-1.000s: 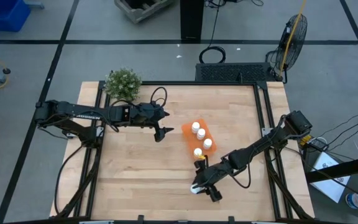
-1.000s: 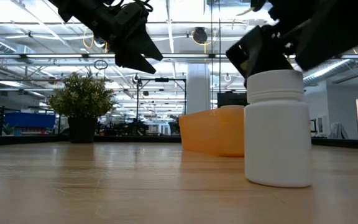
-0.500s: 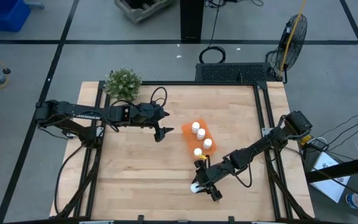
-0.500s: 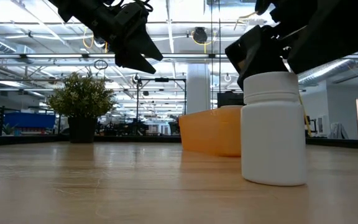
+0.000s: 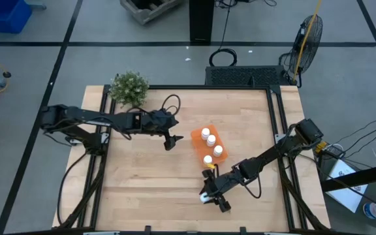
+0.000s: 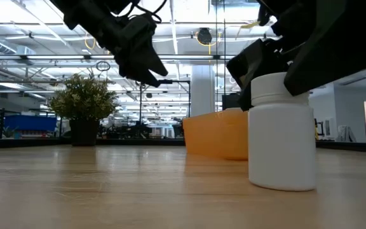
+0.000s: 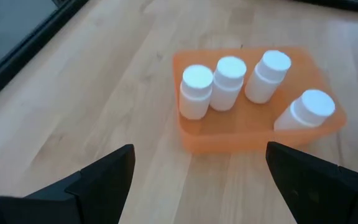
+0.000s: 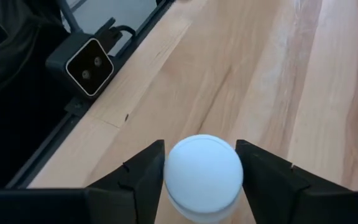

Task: Pick and place pill bottles into a basket
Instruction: Put the white medicine bottle into the orange bin

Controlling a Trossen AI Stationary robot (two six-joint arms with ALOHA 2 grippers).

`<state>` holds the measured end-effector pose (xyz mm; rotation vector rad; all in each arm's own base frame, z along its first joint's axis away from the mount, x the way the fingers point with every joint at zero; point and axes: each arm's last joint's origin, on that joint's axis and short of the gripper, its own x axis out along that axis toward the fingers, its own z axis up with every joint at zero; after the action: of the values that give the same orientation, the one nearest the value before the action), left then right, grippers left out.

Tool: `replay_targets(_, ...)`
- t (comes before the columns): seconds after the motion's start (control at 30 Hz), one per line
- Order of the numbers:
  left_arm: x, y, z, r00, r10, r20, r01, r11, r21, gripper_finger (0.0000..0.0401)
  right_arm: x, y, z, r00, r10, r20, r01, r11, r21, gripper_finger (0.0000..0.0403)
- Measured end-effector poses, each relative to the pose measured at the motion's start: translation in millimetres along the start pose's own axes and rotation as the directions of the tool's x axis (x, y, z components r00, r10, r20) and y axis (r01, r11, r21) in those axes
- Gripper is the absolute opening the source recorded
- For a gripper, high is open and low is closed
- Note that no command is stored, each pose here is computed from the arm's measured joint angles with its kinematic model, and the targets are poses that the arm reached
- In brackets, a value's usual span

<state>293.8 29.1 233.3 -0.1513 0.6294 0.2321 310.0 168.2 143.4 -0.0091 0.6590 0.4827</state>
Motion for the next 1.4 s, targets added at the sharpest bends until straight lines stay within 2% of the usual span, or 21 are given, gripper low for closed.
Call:
replay_targets(0.13, 5.2, -0.1, -2.6, 1.000, 0.003, -0.017, -0.003, 1.000, 0.001, 0.0365, -0.6, -2.6, -0.7, 1.000, -0.007, -0.019, 0.009, 0.998, 0.067, 0.0146)
replay_targets(0.3, 9.6, -0.6, -2.1, 1.000, 0.001, -0.002, -0.001, 1.000, 0.005, 0.0365, -1.9, -2.9, -0.3, 1.000, -0.008, -0.024, 0.009, 0.998, 0.065, 0.0146)
replay_targets(0.47, 9.1, -1.3, 2.3, 0.999, -0.006, 0.040, 0.004, 0.999, 0.053, 0.0365, -6.9, -8.5, 3.7, 0.999, -0.035, -0.011, 0.036, 0.999, 0.040, 0.0146)
replay_targets(0.6, 3.8, 0.4, 9.3, 0.995, -0.008, 0.096, 0.007, 1.000, 0.007, 0.0365, -14.7, -17.5, 11.8, 0.997, -0.072, 0.024, 0.071, 0.997, 0.033, 0.0146)
replay_targets(0.7, 4.7, -1.8, 3.2, 0.995, -0.028, 0.097, 0.023, 0.998, 0.057, 0.0365, -22.4, -24.5, 18.5, 0.995, -0.089, 0.050, 0.087, 0.995, 0.044, 0.0146)
replay_targets(0.8, 2.9, -7.3, -3.1, 0.982, -0.075, 0.173, 0.064, 0.996, 0.070, 0.0365, -33.8, -28.4, 27.7, 0.991, -0.102, 0.089, 0.100, 0.995, 0.028, 0.0146)
replay_targets(0.87, -3.2, -5.4, -17.0, 0.977, -0.077, 0.199, 0.066, 0.996, 0.064, 0.0365, -42.9, -31.3, 34.6, 0.985, -0.126, 0.121, 0.125, 0.992, 0.015, 0.0146)
replay_targets(0.93, -10.0, -4.6, -29.1, 0.954, -0.095, 0.285, 0.079, 0.995, 0.066, 0.0365, -53.6, -33.8, 39.8, 0.975, -0.176, 0.133, 0.176, 0.984, 0.014, 0.0146)
replay_targets(1.07, -31.7, -5.3, -63.8, 0.865, -0.211, 0.456, 0.184, 0.977, 0.103, 0.0365, -75.1, -43.2, 45.1, 0.947, -0.297, 0.119, 0.299, 0.954, 0.005, 0.0146)
replay_targets(1.13, -39.9, -2.4, -82.7, 0.836, -0.221, 0.502, 0.155, 0.973, 0.171, 0.0365, -84.6, -50.3, 47.0, 0.927, -0.357, 0.114, 0.358, 0.934, 0.017, 0.0146)
replay_targets(1.2, -44.4, 2.1, -98.2, 0.839, -0.205, 0.503, 0.103, 0.969, 0.224, 0.0365, -93.0, -58.2, 47.8, 0.906, -0.410, 0.103, 0.409, 0.912, 0.031, 0.0146)
replay_targets(1.23, -46.7, 5.0, -107.6, 0.852, -0.193, 0.488, 0.104, 0.974, 0.204, 0.0365, -96.5, -62.4, 48.2, 0.897, -0.431, 0.099, 0.429, 0.903, 0.037, 0.0146)
replay_targets(1.3, -51.4, 9.5, -121.0, 0.859, -0.193, 0.474, 0.134, 0.979, 0.157, 0.0365, -101.9, -71.6, 48.7, 0.879, -0.466, 0.095, 0.465, 0.885, 0.041, 0.0146)
replay_targets(1.4, -59.2, 12.1, -138.6, 0.851, -0.266, 0.452, 0.189, 0.960, 0.208, 0.0365, -106.7, -84.0, 47.6, 0.863, -0.499, 0.079, 0.495, 0.867, 0.059, 0.0146)
